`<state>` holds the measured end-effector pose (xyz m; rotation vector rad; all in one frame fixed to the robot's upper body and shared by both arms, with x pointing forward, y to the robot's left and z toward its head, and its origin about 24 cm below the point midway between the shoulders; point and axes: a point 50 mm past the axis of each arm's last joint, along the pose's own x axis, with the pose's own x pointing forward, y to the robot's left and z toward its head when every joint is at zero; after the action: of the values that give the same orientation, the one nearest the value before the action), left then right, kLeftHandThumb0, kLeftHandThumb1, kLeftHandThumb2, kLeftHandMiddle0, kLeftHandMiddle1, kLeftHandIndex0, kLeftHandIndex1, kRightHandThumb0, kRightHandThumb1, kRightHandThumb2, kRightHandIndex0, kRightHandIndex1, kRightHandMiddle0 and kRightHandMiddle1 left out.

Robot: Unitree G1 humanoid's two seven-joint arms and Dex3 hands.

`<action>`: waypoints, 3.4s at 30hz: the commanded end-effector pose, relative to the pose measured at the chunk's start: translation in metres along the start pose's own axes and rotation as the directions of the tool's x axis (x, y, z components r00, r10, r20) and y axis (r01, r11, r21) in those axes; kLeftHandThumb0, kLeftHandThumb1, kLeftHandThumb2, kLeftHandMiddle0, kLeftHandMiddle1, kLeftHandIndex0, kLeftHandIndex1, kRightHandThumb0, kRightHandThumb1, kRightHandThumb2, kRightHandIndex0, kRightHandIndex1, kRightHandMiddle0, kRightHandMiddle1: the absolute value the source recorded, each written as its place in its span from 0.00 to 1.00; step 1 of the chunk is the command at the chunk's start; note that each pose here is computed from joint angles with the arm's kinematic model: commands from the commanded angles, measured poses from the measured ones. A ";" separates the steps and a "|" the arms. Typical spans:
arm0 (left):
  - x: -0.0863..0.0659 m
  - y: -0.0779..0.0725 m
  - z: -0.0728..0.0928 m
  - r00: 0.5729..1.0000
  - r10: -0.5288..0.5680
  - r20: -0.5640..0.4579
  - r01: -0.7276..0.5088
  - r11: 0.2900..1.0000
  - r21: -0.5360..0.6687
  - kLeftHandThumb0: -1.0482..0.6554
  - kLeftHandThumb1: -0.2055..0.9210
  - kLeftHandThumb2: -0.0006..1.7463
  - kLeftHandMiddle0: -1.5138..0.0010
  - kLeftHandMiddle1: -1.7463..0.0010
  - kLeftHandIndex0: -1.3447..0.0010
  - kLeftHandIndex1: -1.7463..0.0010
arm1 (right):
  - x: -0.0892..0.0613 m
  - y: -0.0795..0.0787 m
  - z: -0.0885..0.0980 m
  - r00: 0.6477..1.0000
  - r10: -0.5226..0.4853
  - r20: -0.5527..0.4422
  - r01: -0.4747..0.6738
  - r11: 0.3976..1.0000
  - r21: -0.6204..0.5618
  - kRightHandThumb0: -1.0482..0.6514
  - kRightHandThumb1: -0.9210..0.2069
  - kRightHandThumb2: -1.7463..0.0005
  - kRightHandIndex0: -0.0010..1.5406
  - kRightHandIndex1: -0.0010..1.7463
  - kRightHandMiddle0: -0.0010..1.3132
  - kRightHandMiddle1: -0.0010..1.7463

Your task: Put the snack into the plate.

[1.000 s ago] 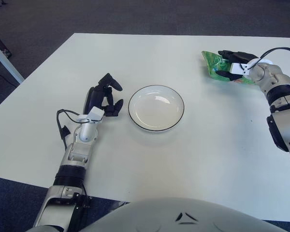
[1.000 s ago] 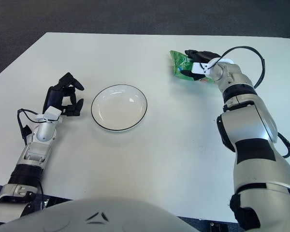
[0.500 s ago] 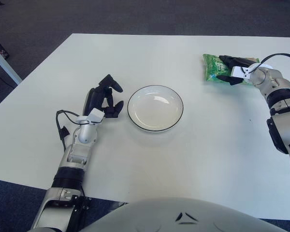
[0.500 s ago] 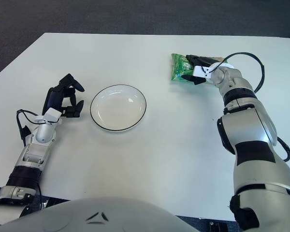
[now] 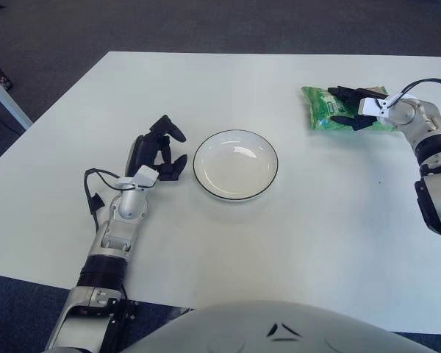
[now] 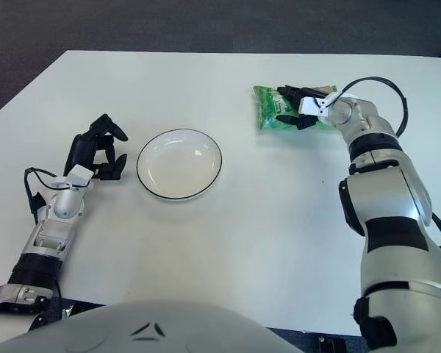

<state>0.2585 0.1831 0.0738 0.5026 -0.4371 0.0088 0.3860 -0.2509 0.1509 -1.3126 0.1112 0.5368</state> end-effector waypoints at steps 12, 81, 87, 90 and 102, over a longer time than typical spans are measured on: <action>-0.047 -0.027 -0.034 0.973 -0.065 -0.220 0.058 0.998 -0.038 0.35 0.52 0.70 0.21 0.00 0.59 0.00 | -0.017 -0.005 0.018 0.970 0.084 0.229 -0.072 0.995 -0.062 0.04 0.00 0.58 0.00 0.00 0.00 0.11; -0.050 -0.029 -0.027 0.977 -0.063 -0.206 0.061 0.998 -0.019 0.35 0.53 0.70 0.21 0.00 0.59 0.00 | 0.004 0.020 -0.005 0.989 -0.148 -0.005 0.126 0.860 -0.494 0.50 0.54 0.35 0.17 0.86 0.26 0.94; -0.049 -0.029 -0.027 0.979 -0.053 -0.199 0.050 0.999 -0.017 0.35 0.53 0.70 0.22 0.00 0.59 0.00 | 0.003 0.025 -0.004 0.930 -0.357 0.084 0.353 0.812 -0.465 0.61 0.76 0.15 0.52 0.79 0.54 0.99; -0.049 -0.029 -0.026 0.979 -0.051 -0.200 0.049 0.999 -0.015 0.35 0.53 0.70 0.22 0.00 0.59 0.00 | 0.002 0.027 -0.003 0.899 -0.424 0.112 0.425 0.780 -0.460 0.62 0.82 0.12 0.58 0.76 0.57 1.00; -0.048 -0.030 -0.027 0.980 -0.052 -0.193 0.050 0.999 -0.016 0.35 0.53 0.70 0.22 0.00 0.59 0.00 | -0.003 0.028 -0.003 0.765 -0.628 0.143 0.635 0.698 -0.330 0.62 0.74 0.13 0.55 0.89 0.44 1.00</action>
<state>0.2564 0.1795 0.0733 0.5433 -0.4533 0.0176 0.3749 -0.2513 0.1332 -1.6785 -0.4739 -0.0017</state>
